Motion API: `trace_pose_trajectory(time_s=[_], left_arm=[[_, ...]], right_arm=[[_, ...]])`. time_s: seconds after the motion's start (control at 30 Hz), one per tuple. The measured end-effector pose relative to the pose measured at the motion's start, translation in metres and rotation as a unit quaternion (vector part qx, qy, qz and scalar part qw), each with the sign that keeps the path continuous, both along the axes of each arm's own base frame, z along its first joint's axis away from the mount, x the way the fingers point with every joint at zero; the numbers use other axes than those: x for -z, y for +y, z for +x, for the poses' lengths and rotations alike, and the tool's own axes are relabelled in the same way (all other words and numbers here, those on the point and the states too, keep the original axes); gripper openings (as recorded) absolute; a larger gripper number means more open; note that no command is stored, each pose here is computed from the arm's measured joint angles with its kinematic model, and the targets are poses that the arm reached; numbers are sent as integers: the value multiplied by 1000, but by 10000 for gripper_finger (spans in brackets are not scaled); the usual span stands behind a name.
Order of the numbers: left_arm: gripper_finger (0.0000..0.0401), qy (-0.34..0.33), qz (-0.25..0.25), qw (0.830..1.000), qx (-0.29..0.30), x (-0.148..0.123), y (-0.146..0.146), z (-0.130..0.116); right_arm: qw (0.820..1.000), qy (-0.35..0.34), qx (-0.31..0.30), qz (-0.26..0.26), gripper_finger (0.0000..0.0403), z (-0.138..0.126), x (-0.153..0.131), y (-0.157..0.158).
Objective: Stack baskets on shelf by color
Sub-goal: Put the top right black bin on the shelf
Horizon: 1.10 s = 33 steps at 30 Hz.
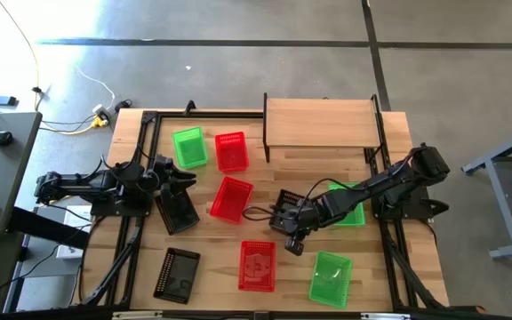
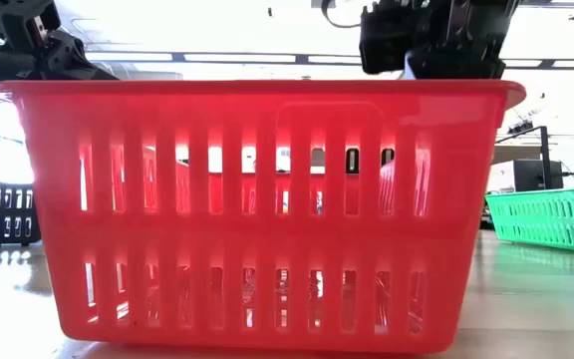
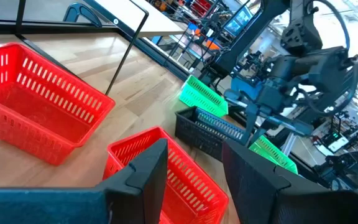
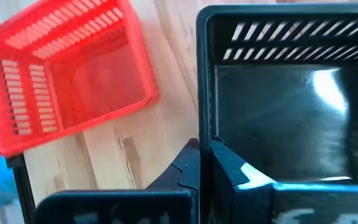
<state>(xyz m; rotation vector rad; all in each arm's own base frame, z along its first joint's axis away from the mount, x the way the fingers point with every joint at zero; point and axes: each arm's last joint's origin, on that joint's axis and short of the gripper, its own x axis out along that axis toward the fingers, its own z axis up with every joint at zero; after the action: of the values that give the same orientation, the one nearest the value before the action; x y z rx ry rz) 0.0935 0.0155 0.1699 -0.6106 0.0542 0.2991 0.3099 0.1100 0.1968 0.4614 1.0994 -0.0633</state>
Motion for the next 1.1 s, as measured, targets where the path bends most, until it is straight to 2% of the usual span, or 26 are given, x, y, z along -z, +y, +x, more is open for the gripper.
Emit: trace_pose_trajectory(time_s=[0.53, 0.63, 0.87, 1.1], left_arm=[[142, 0, 2, 1000, -11, 0, 1, 0], [142, -1, 2, 1000, -16, 0, 1, 0], [142, -2, 3, 1000, -19, 0, 1, 0], [142, -2, 4, 1000, -29, 0, 2, 0]], right_arm=[[990, 33, -88, -101, 0, 0, -48, 3], [986, 16, -106, -124, 0, -5, -59, 0], [979, -38, -119, -160, 0, -29, -97, -12], [961, -78, -111, -240, 0, -64, -133, -30]])
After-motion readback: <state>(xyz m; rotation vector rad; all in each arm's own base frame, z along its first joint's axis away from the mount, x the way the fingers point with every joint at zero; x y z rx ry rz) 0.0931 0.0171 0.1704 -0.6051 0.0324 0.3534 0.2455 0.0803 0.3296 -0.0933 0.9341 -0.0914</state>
